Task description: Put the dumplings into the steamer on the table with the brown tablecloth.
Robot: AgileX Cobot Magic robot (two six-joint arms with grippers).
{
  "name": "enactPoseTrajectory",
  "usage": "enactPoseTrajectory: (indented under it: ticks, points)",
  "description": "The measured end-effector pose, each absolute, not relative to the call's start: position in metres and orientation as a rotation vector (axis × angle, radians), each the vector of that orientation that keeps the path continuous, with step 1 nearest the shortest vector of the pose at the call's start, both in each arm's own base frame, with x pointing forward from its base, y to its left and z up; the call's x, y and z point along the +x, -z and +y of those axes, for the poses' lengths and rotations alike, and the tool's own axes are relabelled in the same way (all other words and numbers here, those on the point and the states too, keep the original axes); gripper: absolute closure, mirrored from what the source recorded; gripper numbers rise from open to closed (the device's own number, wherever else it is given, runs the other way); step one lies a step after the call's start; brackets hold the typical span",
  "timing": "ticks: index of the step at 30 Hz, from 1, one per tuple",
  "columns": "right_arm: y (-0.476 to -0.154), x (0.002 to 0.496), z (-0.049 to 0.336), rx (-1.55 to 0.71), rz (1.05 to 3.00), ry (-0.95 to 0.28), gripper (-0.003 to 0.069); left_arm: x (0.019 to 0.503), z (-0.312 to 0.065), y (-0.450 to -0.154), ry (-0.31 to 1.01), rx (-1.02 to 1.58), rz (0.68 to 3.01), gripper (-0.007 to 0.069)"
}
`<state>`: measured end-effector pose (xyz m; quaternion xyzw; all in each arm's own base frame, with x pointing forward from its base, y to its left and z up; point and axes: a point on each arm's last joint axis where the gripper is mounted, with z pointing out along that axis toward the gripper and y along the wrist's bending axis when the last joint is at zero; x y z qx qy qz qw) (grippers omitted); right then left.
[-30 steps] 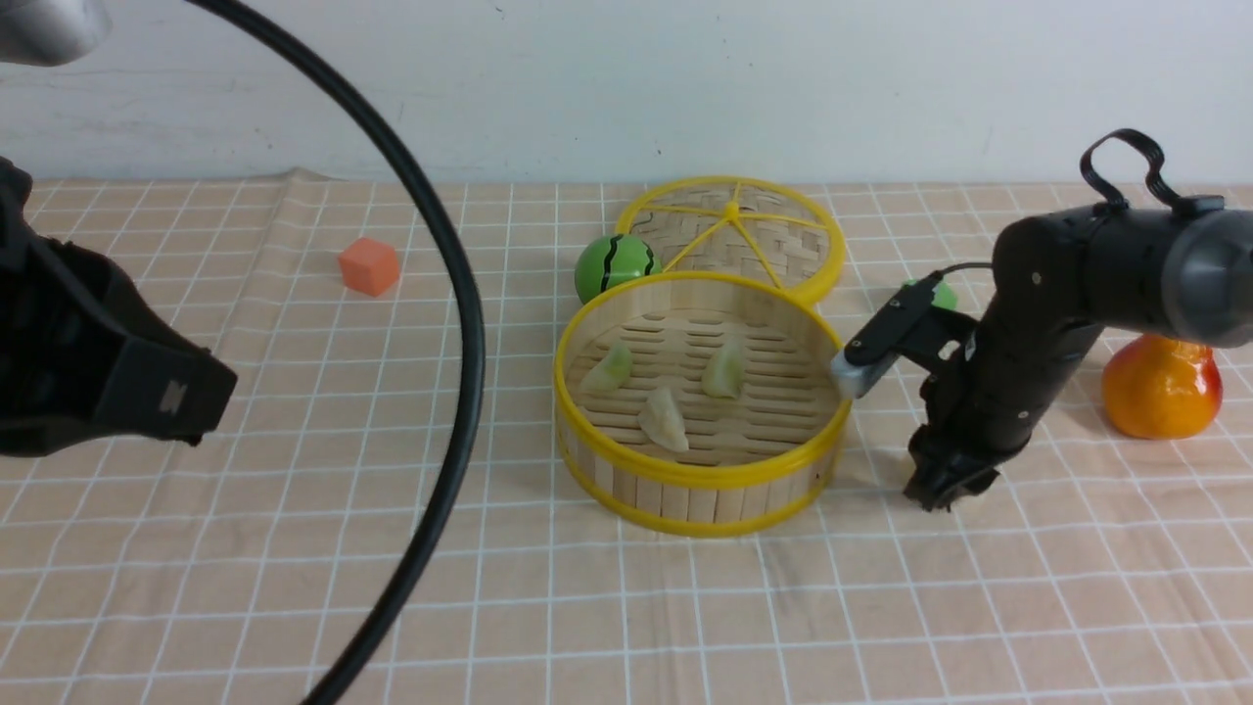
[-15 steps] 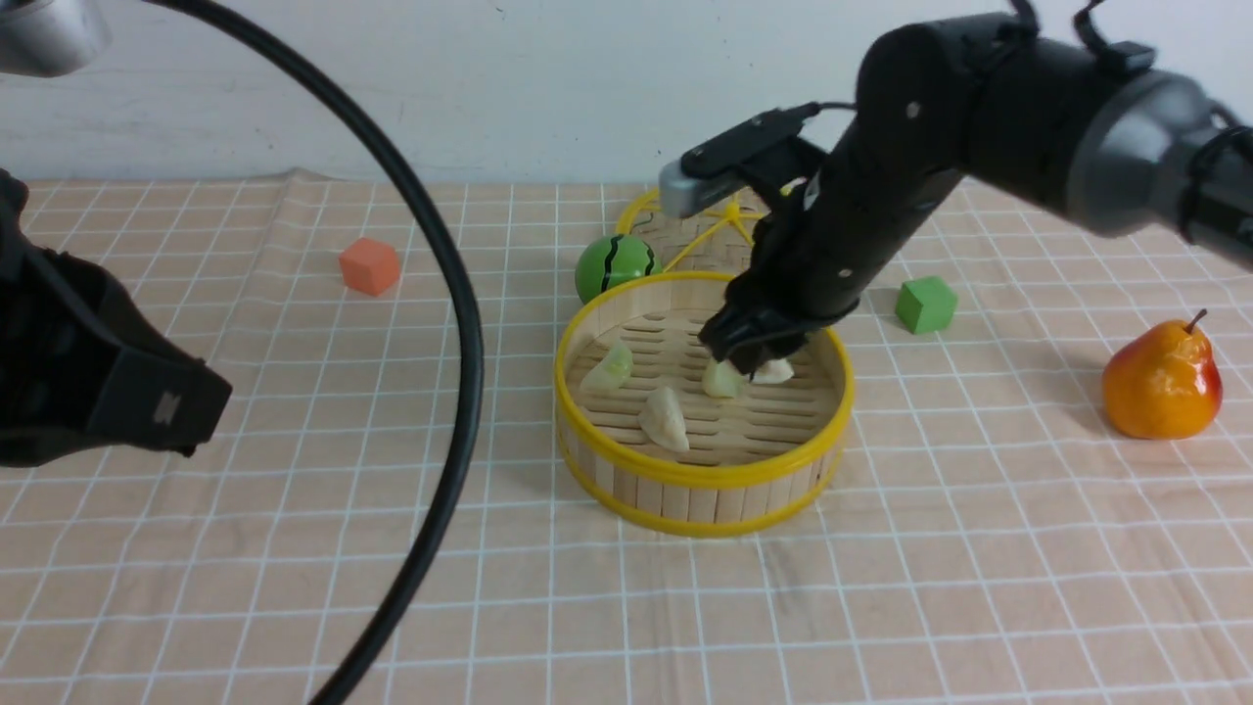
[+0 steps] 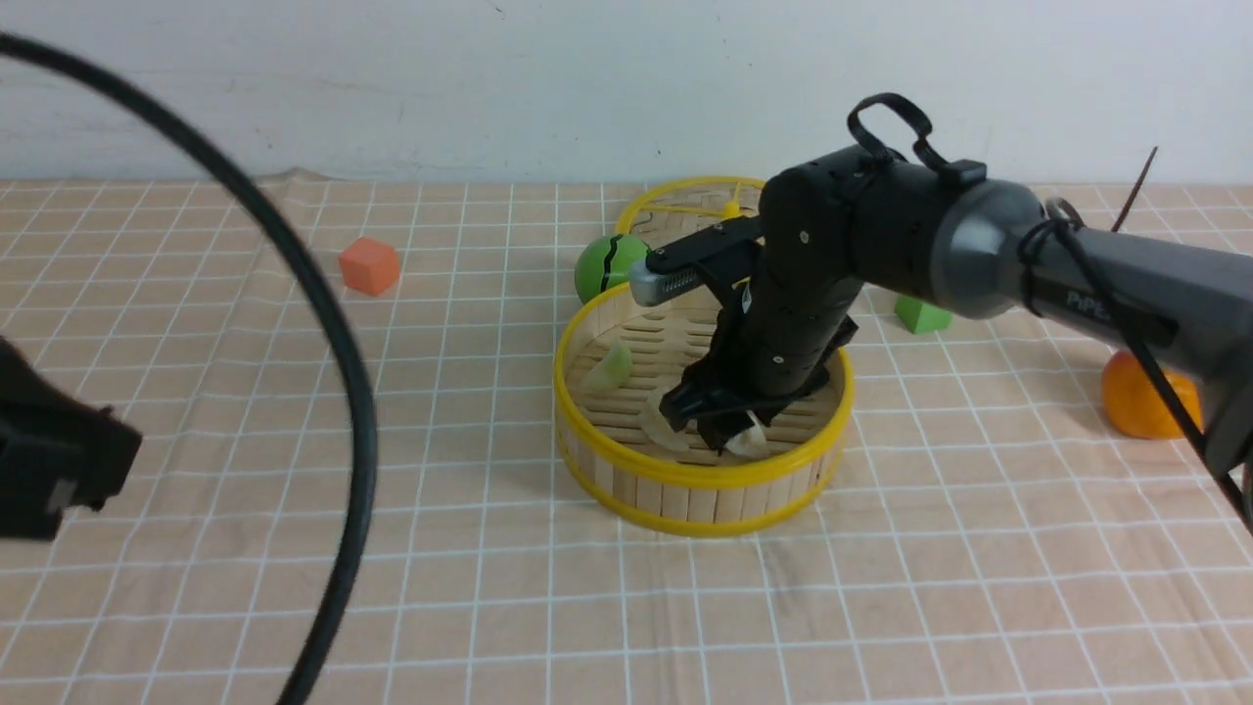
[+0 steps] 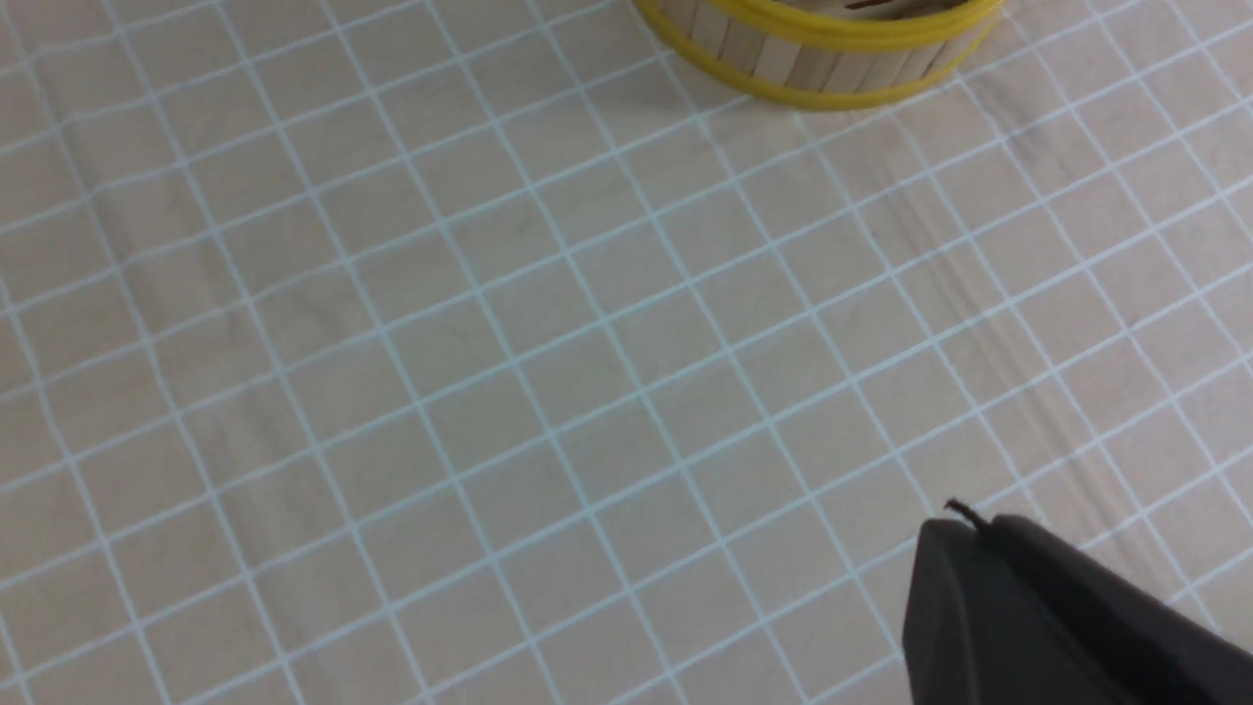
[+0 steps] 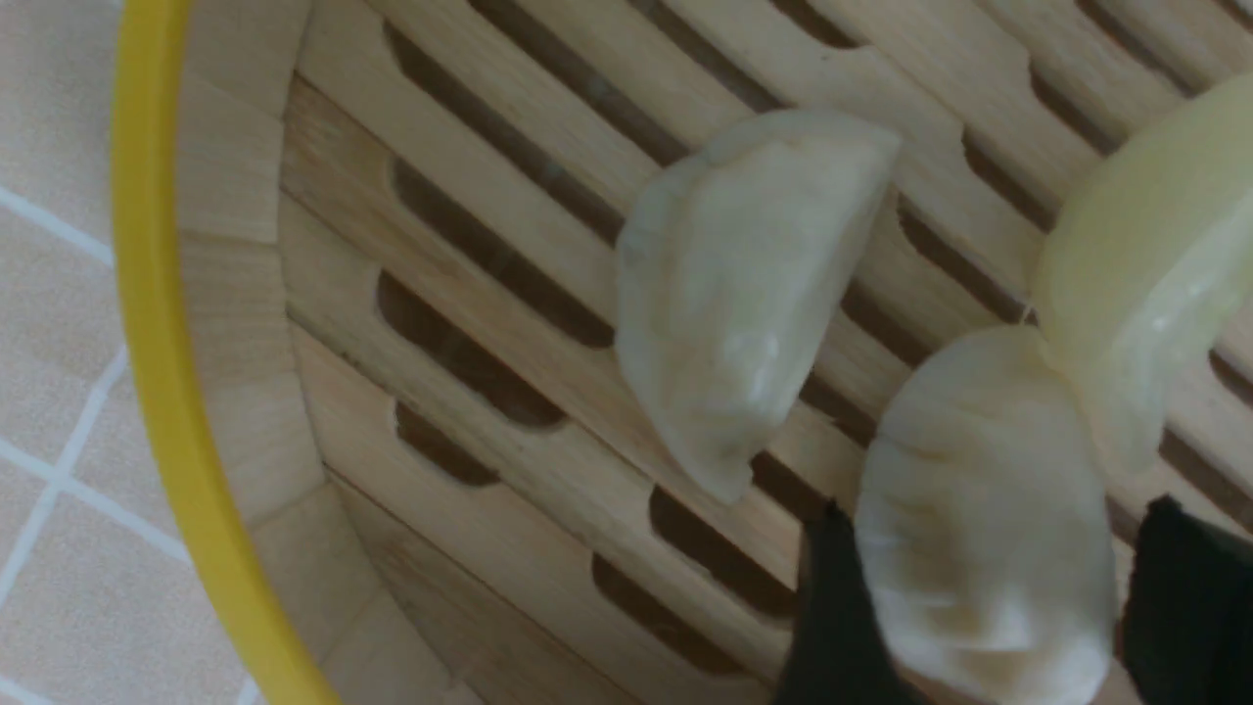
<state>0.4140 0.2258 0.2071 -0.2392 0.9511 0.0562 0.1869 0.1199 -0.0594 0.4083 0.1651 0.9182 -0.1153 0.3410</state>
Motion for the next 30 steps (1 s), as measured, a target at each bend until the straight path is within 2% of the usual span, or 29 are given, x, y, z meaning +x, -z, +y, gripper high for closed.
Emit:
enactPoseTrajectory:
  ticks: [3, 6, 8, 9, 11, 14, 15, 16, 18, 24, 30]
  points:
    - [-0.226, 0.408, 0.222, -0.666, 2.675, -0.161, 0.0165, 0.099, -0.046, -0.391, 0.274, 0.366, 2.389, 0.0638]
    - [-0.271, 0.395, 0.215, -0.656, 2.599, -0.182, 0.0190, 0.070, -0.031, -0.369, 0.302, 0.280, 2.333, 0.0638]
    - [-0.310, 0.380, 0.207, -0.635, 2.513, -0.207, 0.0249, 0.051, -0.023, -0.355, 0.342, 0.230, 2.270, 0.0638]
    - [-0.317, 0.376, 0.205, -0.631, 2.496, -0.211, 0.0265, 0.049, -0.022, -0.356, 0.347, 0.228, 2.254, 0.0638]
    - [-0.360, 0.347, 0.190, -0.600, 2.384, -0.253, 0.0385, 0.029, -0.013, -0.336, 0.402, 0.170, 2.155, 0.0638]
    - [-0.387, 0.315, 0.174, -0.572, 2.291, -0.301, 0.0522, 0.015, -0.007, -0.318, 0.456, 0.132, 2.029, 0.0638]
    - [-0.388, 0.312, 0.173, -0.569, 2.285, -0.305, 0.0531, 0.013, -0.006, -0.318, 0.460, 0.131, 2.015, 0.0638]
    - [-0.397, 0.289, 0.162, -0.565, 2.229, -0.336, 0.0619, 0.009, -0.004, -0.308, 0.484, 0.118, 1.950, 0.0638]
    - [-0.402, 0.266, 0.151, -0.567, 2.171, -0.362, 0.0668, 0.006, -0.003, -0.301, 0.502, 0.110, 1.896, 0.0638]
    - [-0.405, 0.191, 0.117, -0.579, 1.958, -0.443, 0.0679, 0.011, -0.005, -0.289, 0.521, 0.105, 1.827, 0.0634]
    - [-0.397, 0.137, 0.089, -0.561, 1.800, -0.484, 0.0679, 0.012, -0.005, -0.288, 0.521, 0.104, 1.826, 0.0628]
